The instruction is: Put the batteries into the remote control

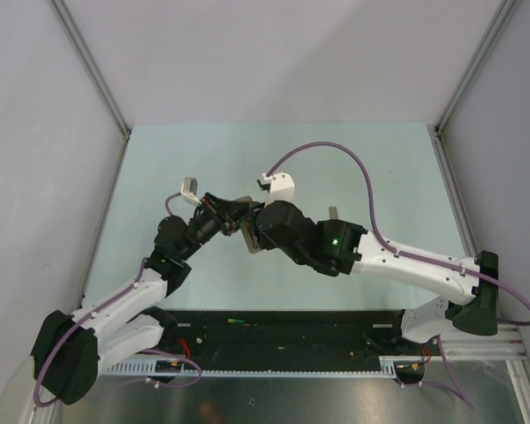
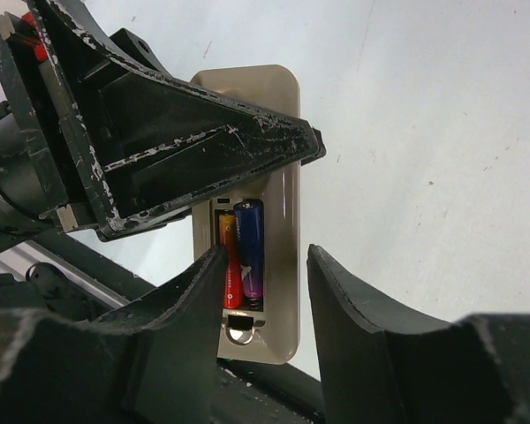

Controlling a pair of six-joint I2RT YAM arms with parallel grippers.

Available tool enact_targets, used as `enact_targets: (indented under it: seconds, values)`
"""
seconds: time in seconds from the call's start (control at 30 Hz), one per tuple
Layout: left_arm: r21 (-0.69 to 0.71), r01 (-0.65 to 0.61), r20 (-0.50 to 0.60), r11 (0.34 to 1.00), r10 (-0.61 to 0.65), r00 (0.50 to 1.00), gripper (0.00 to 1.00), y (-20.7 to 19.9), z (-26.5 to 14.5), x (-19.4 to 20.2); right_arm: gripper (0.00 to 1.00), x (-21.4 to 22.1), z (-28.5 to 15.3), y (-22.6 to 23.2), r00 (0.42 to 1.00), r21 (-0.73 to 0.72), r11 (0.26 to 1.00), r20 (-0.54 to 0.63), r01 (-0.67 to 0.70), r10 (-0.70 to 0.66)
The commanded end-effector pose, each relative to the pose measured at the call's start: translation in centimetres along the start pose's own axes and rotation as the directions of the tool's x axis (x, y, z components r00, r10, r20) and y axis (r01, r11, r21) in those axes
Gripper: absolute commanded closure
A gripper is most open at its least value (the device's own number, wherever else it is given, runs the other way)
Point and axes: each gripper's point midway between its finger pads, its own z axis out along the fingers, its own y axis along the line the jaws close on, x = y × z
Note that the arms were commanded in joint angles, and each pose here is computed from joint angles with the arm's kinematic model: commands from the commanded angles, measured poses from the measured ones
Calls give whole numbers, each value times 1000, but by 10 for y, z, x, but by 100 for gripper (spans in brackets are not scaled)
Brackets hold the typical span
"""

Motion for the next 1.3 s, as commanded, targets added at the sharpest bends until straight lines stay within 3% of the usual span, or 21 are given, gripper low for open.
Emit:
enact_targets:
  seconds: [0.0, 0.43, 1.27]
  values:
    - [195, -2, 21, 981, -2, 1000, 100, -57, -4, -6, 52, 16, -2, -3, 997, 17, 999, -64, 42, -40]
    - [188, -7, 21, 982, 4, 1000, 100, -54, -2, -6, 32, 0, -19, 8, 999, -69, 998, -44, 5, -8]
    - [130, -1, 10, 992, -1, 1000, 100, -31, 5, -4, 6, -42, -57, 48, 997, -278, 958, 4, -73, 77]
